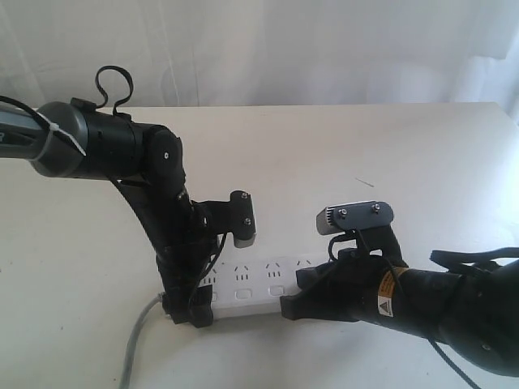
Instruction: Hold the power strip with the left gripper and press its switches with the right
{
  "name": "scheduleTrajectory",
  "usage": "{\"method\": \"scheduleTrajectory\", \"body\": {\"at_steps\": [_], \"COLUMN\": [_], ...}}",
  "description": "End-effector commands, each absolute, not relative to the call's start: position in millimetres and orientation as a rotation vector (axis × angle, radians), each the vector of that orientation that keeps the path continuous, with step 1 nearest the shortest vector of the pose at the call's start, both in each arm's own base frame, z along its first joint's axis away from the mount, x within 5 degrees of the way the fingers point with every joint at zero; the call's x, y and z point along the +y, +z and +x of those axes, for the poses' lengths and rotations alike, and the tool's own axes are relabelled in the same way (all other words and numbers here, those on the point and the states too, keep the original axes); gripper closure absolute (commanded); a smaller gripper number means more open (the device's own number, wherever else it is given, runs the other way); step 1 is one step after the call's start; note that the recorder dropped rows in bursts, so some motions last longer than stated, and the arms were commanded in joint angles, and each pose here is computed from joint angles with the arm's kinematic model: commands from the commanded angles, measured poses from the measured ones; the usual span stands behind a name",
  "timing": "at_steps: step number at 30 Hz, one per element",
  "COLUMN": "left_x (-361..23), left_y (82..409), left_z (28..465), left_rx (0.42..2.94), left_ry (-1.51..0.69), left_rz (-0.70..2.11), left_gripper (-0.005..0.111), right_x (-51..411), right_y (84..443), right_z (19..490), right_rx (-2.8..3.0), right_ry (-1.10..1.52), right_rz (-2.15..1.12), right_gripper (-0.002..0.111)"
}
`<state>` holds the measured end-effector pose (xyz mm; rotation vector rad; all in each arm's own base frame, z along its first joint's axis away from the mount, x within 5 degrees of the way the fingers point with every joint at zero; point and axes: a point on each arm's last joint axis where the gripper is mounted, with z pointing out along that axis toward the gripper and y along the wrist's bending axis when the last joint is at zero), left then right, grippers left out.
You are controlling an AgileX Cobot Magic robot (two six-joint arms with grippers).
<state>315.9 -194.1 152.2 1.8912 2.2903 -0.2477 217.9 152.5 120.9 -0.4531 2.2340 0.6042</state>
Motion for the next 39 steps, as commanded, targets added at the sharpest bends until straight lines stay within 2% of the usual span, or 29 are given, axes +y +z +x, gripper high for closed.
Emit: {"method": "scheduleTrajectory", "body": {"at_steps": [1, 39], "left_x": [-188, -189], "left_y": [145, 145], "left_z": [306, 305], "left_rx": [2.356, 2.363], "left_ry": [-0.289, -0.309], "left_rz": [1.977, 1.964], "left_gripper": [0.107, 0.107], "right_x": [148, 138], "right_y": [117, 87], "right_z": [217, 209], "right_rx": [2.264, 2.506], "right_ry": [0.572, 0.428], "right_rz": [-0.451, -0.469], "right_gripper": [0.108, 0.108]}}
